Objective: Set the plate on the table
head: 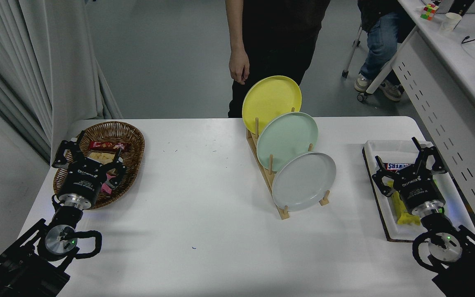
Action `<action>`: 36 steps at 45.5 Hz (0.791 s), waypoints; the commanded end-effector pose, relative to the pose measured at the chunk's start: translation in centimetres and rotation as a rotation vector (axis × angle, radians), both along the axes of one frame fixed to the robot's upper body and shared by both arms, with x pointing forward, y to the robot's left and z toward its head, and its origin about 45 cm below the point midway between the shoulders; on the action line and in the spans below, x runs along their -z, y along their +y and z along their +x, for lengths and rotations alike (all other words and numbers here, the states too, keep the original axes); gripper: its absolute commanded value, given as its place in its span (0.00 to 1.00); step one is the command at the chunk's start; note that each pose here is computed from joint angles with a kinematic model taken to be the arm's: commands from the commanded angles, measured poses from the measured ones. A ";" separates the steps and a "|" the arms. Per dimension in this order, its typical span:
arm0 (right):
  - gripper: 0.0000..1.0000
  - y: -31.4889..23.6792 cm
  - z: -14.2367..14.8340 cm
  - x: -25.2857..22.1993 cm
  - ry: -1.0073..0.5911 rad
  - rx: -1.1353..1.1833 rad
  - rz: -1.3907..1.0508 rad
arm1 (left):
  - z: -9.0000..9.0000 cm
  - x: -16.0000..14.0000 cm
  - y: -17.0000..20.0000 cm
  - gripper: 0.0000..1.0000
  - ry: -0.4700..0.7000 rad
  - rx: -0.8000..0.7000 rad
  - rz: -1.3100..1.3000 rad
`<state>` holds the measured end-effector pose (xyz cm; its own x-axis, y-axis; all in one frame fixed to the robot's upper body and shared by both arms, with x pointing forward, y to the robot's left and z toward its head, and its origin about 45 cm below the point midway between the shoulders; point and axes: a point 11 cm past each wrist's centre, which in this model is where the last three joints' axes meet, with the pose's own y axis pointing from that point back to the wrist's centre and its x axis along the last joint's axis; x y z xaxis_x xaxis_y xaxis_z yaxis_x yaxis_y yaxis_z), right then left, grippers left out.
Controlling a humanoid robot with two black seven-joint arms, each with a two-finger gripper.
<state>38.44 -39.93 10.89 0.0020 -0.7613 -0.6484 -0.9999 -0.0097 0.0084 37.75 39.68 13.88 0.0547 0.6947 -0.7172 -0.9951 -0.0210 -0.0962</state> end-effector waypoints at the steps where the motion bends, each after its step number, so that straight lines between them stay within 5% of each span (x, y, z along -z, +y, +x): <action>1: 1.00 0.4 -0.2 0.5 0.026 -0.034 -0.032 | 0.0 0.0 0.0 0.98 0.001 0.000 0.000; 36: 1.00 -1.5 0.8 -2.1 0.046 0.004 -0.153 | 0.0 0.0 0.0 0.98 -0.001 0.000 0.000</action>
